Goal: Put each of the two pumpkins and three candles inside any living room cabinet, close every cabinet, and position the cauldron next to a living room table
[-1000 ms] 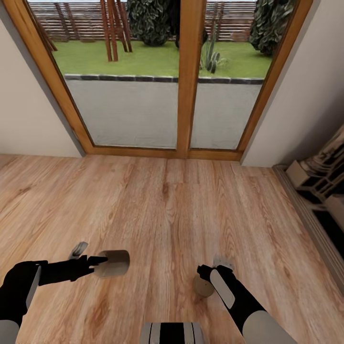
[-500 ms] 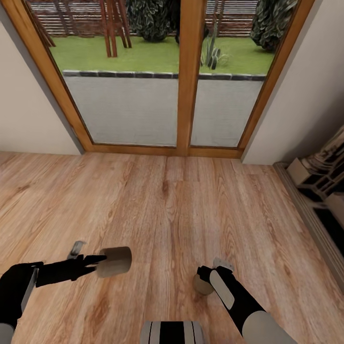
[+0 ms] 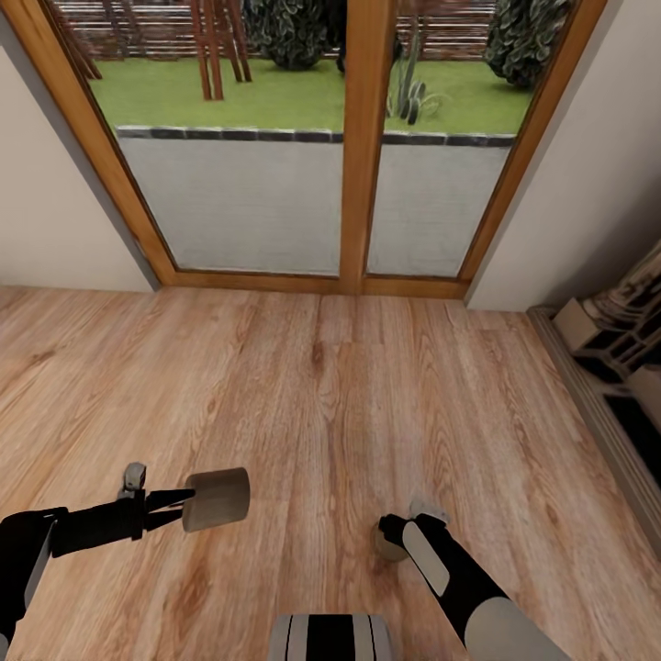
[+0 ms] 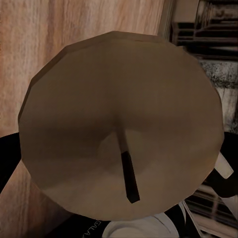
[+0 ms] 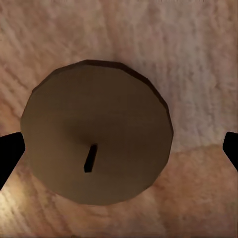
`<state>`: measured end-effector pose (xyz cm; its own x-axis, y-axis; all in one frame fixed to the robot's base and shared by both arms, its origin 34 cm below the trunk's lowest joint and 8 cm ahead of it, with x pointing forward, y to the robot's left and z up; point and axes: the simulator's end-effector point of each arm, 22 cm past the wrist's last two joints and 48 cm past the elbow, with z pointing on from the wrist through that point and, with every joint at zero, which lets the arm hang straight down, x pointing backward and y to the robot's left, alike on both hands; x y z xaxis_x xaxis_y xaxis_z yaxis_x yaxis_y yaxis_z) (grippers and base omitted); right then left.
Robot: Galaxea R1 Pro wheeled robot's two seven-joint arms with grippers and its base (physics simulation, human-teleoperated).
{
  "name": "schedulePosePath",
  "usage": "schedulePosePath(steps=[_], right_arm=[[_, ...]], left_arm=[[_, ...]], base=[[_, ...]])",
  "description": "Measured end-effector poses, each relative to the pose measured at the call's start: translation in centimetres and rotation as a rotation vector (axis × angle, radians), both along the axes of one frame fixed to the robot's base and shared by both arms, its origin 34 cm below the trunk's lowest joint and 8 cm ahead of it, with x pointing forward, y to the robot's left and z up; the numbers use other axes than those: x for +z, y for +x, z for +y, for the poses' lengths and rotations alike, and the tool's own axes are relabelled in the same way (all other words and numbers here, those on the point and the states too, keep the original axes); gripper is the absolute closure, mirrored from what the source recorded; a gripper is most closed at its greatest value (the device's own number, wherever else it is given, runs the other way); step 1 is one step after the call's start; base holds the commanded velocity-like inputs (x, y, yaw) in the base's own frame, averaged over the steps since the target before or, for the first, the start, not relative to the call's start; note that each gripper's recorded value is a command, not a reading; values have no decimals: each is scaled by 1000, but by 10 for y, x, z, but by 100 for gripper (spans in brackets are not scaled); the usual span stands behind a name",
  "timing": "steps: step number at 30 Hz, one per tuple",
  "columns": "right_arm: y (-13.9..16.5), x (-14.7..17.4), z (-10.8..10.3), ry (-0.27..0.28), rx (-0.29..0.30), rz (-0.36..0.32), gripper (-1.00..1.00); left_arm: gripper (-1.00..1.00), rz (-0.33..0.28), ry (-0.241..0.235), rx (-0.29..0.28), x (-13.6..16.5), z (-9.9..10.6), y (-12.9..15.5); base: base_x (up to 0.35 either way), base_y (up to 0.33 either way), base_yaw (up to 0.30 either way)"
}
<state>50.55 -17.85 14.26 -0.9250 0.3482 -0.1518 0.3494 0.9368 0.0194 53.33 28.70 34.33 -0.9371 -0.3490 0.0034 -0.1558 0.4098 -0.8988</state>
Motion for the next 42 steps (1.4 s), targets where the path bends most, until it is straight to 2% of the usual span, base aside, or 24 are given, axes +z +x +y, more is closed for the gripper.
schedulePosePath(steps=[17, 19, 23, 26, 42], right_arm=[[2, -1, 4, 5, 9, -1, -100], [3, -1, 6, 19, 11, -6, -100], [8, -1, 22, 95, 24, -32, -100], [7, -2, 26, 119, 26, -38, -100], [10, -3, 25, 120, 16, -61, -100]], left_arm=[[100, 4, -2, 0, -2, 0, -1], [100, 4, -2, 0, -2, 0, -1], [100, 4, -2, 0, -2, 0, -1], [100, 4, -2, 0, -2, 0, -1], [100, 5, -3, -3, -2, -2, -1]], base=[[0, 0, 0], [0, 0, 0], [0, 0, 0], [0, 0, 0], [24, -11, 0]])
